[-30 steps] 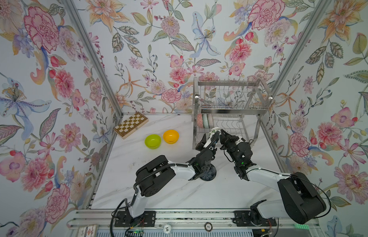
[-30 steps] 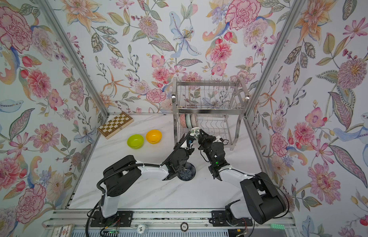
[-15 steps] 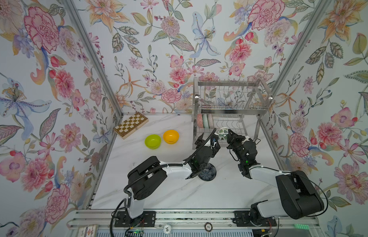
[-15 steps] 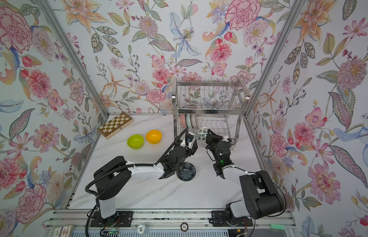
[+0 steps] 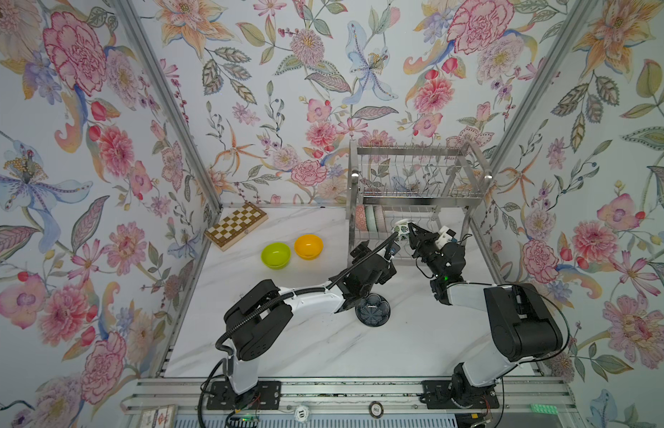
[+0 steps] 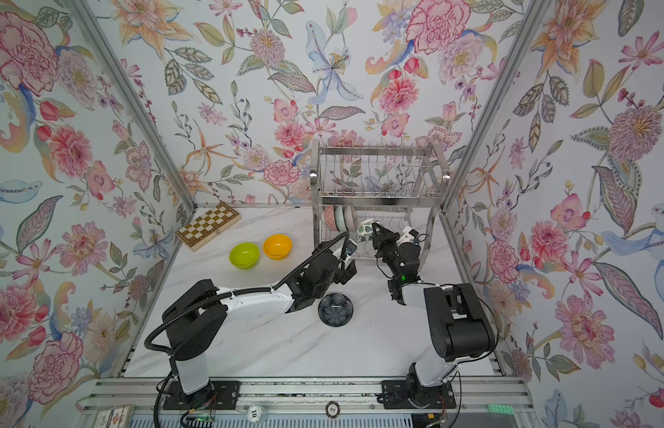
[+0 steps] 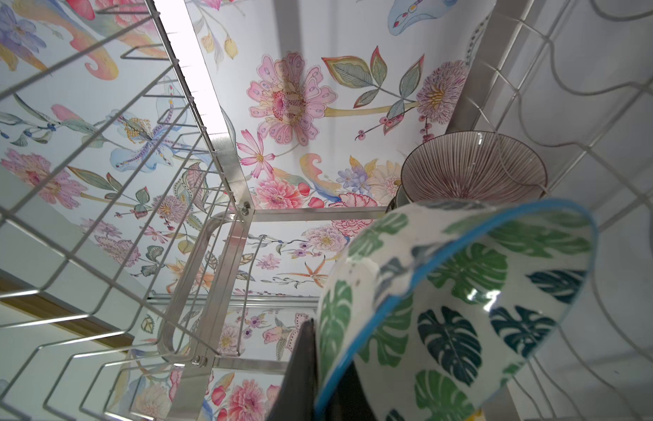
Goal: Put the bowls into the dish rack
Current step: 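Lower the green-leaf bowl into the rack beside the striped bowl with right gripper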
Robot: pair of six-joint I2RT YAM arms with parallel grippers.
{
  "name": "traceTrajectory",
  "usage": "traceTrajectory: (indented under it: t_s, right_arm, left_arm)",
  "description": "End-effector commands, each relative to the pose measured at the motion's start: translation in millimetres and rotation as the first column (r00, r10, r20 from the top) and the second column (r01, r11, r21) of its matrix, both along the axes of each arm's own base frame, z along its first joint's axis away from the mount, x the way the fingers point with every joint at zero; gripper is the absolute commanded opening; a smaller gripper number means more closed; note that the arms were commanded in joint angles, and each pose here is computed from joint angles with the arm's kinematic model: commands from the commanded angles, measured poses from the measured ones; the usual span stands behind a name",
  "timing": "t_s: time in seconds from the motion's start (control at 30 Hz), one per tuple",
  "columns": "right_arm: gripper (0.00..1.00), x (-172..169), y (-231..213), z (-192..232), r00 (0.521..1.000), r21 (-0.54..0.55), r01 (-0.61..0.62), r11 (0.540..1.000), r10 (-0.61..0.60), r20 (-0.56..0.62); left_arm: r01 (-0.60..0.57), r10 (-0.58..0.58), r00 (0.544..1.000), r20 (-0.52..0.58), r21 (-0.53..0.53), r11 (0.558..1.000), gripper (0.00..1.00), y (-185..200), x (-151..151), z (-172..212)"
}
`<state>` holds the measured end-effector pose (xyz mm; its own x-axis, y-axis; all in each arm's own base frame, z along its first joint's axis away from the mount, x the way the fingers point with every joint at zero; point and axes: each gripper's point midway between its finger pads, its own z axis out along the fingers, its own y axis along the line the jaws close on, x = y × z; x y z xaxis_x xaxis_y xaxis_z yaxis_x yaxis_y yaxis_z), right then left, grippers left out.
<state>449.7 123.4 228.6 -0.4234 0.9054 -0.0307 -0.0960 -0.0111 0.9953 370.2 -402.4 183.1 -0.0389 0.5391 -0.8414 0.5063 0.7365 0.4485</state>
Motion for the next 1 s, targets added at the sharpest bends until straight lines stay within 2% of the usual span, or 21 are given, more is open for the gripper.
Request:
traceTrajectory:
  t_s: [0.0,0.23,0.5,0.77,0.97]
  right_arm:
    - [0.00,0,10,40,0.978,-0.112,-0.056,0.992,0.077,0.193]
    - [0.00,17,7,35,0.964,-0.228,-0.060,0.972,0.115,0.239]
    - [0.00,35,6,26,0.957,-0.286,-0.067,0.956,0.143,0.254]
    - [0.00,56,9,15,0.957,-0.379,-0.075,0.922,0.173,0.232]
    - [0.00,72,12,5,0.961,-0.398,-0.100,0.912,0.193,0.200]
  left_arm:
    - [-0.034,0.029,0.998,0.061,0.092,0.995,0.99,6,12,12]
    - [-0.063,0.039,0.991,0.128,0.185,0.981,0.99,-1,30,13]
    - [-0.081,0.042,0.986,0.161,0.242,0.967,0.99,-7,45,9]
    - [-0.070,0.032,0.987,0.157,0.238,0.969,0.99,-9,56,7]
    - [-0.055,0.026,0.990,0.135,0.217,0.975,0.99,-11,60,2]
